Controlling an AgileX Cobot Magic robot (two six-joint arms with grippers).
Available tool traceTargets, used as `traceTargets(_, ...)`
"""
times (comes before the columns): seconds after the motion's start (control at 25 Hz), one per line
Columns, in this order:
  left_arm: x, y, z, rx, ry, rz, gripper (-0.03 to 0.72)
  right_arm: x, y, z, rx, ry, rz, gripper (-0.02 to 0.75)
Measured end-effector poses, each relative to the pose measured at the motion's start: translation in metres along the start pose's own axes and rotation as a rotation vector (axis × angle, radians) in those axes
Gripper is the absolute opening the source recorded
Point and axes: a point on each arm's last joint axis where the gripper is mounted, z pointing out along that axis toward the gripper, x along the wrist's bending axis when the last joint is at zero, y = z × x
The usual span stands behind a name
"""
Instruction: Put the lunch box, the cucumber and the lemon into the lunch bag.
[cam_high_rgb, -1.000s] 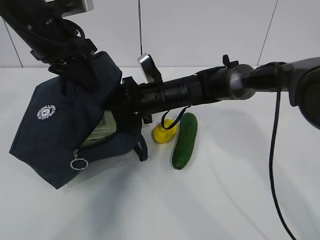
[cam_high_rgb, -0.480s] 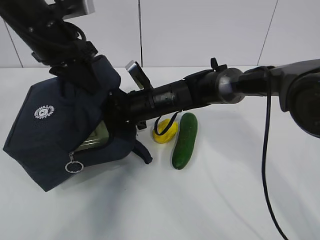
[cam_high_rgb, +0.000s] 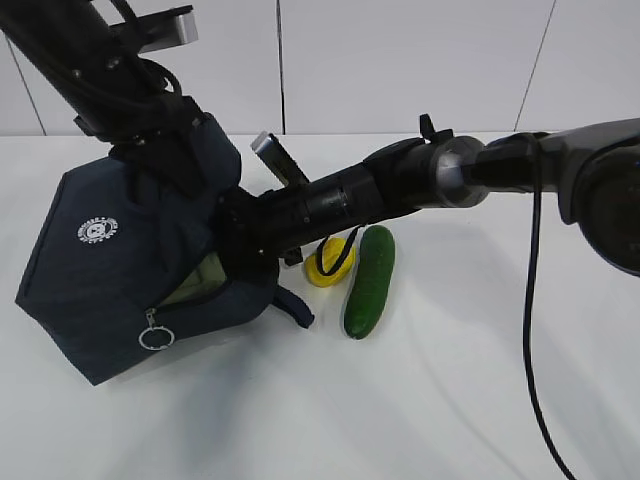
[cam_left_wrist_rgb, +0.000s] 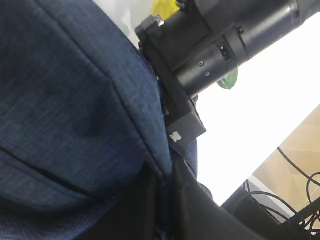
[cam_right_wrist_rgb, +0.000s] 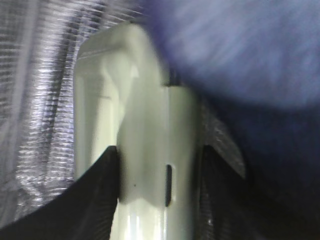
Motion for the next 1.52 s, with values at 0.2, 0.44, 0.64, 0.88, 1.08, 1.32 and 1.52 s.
traceTargets(0.2, 0.0, 0.0, 0.0, -0.002, 0.001, 0.0, 0.018, -0.008, -0.003, 0.004, 0.006, -0.006, 0.052, 0.358)
traceTargets(0.44, 0.0, 0.0, 0.0, -0.002, 0.001, 0.002, 0.017, -0.014, -0.007, 0.007, 0.024, 0.011, 0.086, 0.417)
traceTargets(0.64, 0.001, 0.0, 0.0, 0.002, 0.006, 0.005, 0.017, -0.011, -0.009, 0.004, 0.059, 0.068, 0.093, 0.456)
traceTargets(0.88, 0.001, 0.0, 0.0, 0.005, 0.008, 0.007, 0.017, -0.014, 0.001, -0.024, 0.055, 0.108, 0.102, 0.461)
traceTargets(1.08, 0.001, 0.0, 0.0, 0.005, 0.008, 0.007, 0.017, -0.009, 0.023, -0.071, -0.012, 0.071, 0.084, 0.462)
traceTargets(1.32, 0.001, -0.001, 0.0, 0.006, 0.007, 0.007, 0.017, 0.012, 0.041, -0.129, -0.049, -0.033, 0.033, 0.462)
traceTargets(1.52, 0.0, -0.001, 0.0, 0.01, 0.005, 0.007, 0.017, 0.038, 0.041, -0.166, 0.011, -0.222, -0.004, 0.461)
